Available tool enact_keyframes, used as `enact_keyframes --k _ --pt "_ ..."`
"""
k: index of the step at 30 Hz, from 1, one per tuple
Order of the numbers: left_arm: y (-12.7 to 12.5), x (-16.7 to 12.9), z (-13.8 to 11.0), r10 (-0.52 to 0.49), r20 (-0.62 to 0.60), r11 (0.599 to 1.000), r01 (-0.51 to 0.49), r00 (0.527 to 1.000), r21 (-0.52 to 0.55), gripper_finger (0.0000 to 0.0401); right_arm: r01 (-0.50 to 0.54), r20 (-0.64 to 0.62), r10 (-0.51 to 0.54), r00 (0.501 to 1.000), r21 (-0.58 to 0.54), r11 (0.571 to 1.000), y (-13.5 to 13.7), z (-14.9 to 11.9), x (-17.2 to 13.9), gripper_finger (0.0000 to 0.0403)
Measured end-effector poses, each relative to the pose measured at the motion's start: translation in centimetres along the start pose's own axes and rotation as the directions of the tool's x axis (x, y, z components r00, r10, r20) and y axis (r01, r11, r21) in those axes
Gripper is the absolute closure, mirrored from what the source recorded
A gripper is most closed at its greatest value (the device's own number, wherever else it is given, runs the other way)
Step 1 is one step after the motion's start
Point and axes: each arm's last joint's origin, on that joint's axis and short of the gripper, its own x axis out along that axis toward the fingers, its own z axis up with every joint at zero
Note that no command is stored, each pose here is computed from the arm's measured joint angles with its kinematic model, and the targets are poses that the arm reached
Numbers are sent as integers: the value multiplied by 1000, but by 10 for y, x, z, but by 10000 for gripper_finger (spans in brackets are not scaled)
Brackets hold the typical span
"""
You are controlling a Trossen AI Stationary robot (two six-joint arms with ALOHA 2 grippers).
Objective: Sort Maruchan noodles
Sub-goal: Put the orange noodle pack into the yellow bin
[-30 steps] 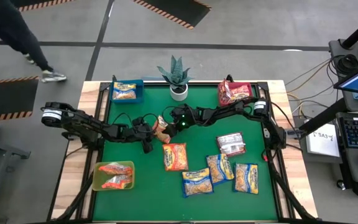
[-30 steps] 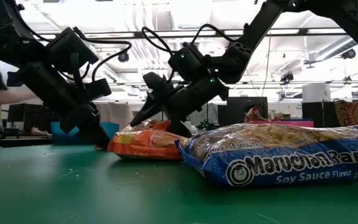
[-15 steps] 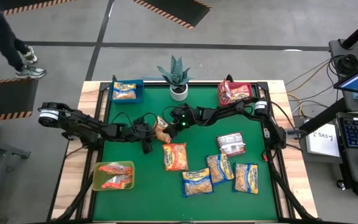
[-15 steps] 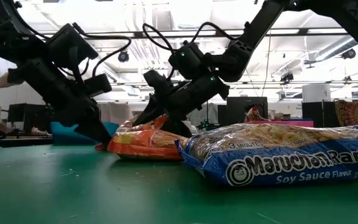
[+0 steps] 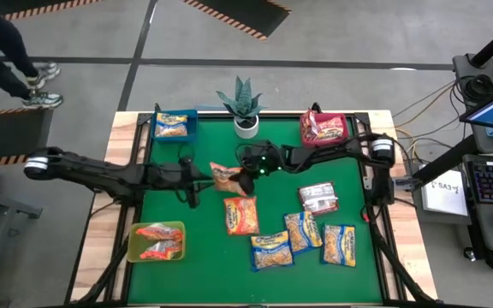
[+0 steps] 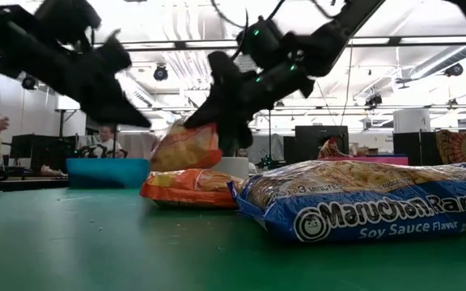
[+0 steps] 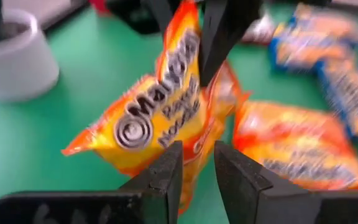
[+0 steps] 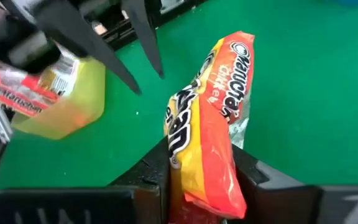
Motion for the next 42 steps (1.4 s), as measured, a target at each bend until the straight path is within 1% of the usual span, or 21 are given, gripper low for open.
enact_keyframes --k 6,9,11,15,18,23,26,31,36,42 --pt "-1 -16 20 -36 188 999 42 982 -26 321 70 30 -67 997 -97 993 14 -7 -25 348" --pt "-2 -18 26 -59 247 997 69 967 -31 307 122 37 -118 992 -160 979 20 -17 -33 371" --pt "-2 -17 26 -60 250 997 70 966 -31 292 154 49 -147 988 -220 963 24 -24 -35 384" --pt "-3 -11 25 -57 253 997 69 966 -41 243 200 83 -183 980 -308 930 32 -36 -38 388" --pt "-3 -4 23 -25 251 998 39 968 -53 197 211 90 -191 977 -396 894 37 -45 -37 388" --pt "-5 15 15 -11 222 1000 10 975 7 128 246 102 -227 969 -524 815 49 -54 -32 388" --pt "-6 27 10 -11 214 999 2 977 40 103 247 97 -233 967 -561 790 51 -57 -31 389" --pt "-9 44 3 -43 222 996 25 974 86 96 247 96 -234 967 -564 788 52 -58 -31 389" --pt "-5 62 -7 -28 219 996 9 975 85 105 247 95 -235 967 -567 786 52 -58 -31 389" --pt "-6 76 -16 -31 263 997 10 964 82 125 245 92 -235 968 -567 786 52 -58 -31 390"
